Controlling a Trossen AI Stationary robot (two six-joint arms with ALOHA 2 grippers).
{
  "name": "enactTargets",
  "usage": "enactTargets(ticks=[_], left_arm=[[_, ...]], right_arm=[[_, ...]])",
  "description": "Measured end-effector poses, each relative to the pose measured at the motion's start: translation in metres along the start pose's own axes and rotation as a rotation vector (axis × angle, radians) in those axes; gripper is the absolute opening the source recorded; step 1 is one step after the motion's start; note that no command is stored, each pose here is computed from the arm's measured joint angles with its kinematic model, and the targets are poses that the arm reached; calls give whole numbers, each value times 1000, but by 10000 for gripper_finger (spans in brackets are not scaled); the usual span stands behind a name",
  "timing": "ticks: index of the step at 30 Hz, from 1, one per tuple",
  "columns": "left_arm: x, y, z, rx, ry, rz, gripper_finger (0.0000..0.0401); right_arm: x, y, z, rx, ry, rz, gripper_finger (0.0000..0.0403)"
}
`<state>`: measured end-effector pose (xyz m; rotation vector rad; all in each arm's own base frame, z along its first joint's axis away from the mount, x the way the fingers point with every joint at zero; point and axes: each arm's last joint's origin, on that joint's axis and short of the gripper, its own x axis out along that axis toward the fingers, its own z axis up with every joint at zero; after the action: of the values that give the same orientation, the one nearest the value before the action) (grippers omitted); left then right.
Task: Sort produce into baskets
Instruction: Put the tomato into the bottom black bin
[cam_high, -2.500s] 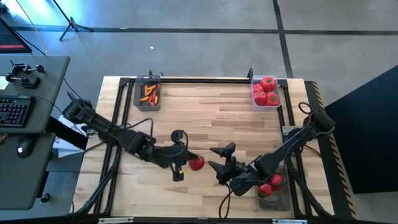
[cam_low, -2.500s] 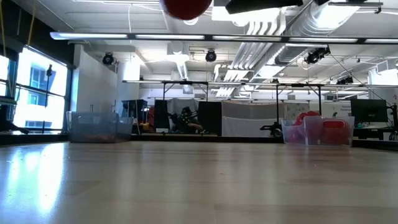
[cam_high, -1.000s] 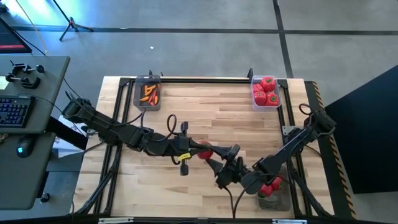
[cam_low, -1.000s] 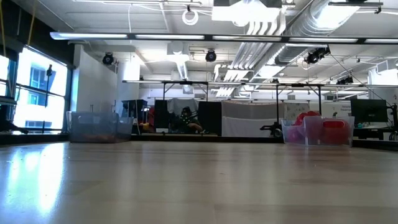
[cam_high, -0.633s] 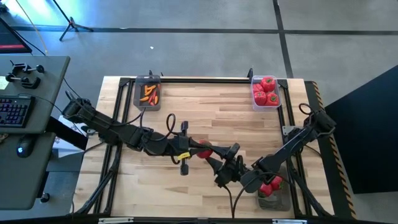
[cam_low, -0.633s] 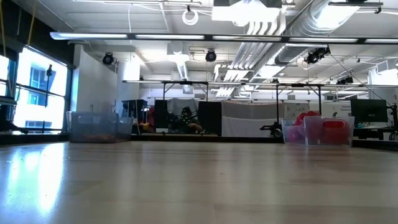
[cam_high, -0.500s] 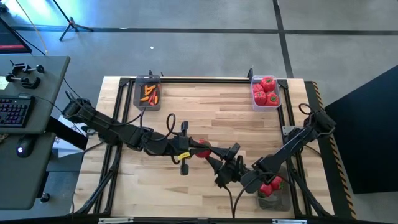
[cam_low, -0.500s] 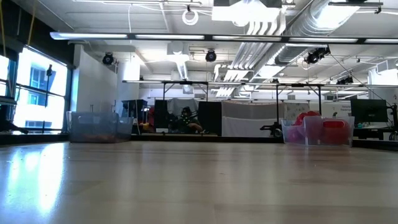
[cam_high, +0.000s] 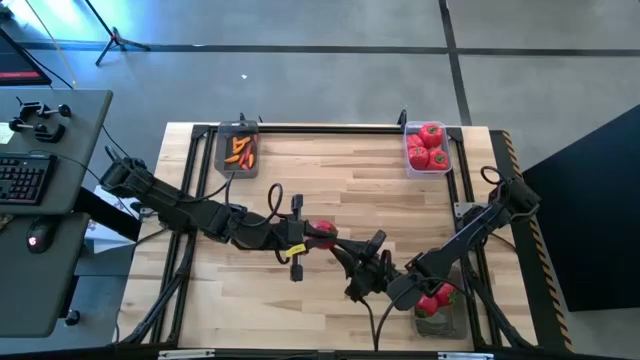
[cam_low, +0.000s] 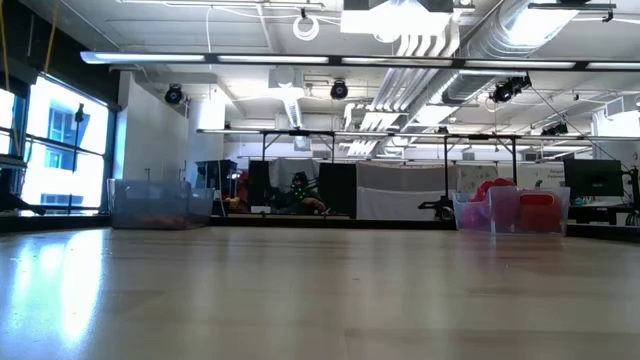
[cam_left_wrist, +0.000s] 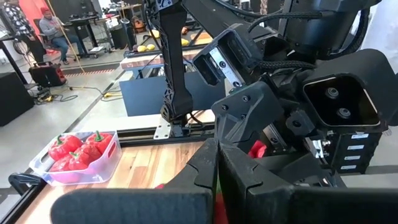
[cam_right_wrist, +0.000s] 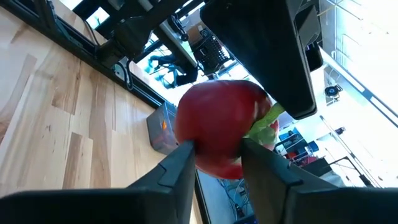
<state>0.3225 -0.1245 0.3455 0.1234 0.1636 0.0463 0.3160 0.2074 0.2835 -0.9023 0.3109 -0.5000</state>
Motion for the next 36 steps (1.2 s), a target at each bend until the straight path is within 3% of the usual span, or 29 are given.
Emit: enactTargets(ticks=[7, 14, 22, 30, 36], left_arm=[[0, 0, 0, 2, 1, -2, 0], [0, -2, -1, 8, 8, -28, 0], [-7, -12, -26, 69, 195, -37, 0], [-18, -20, -87, 37, 426, -22, 0], [-32, -25, -110, 22, 567, 44, 0]], right_arm=[[0, 0, 0, 0, 6, -6, 83], [0, 0, 0, -1, 8, -8, 7], [-10, 8, -2, 48, 12, 27, 1], [0, 24, -27, 237, 83, 270, 0], [28, 23, -48, 442, 228, 451, 0]])
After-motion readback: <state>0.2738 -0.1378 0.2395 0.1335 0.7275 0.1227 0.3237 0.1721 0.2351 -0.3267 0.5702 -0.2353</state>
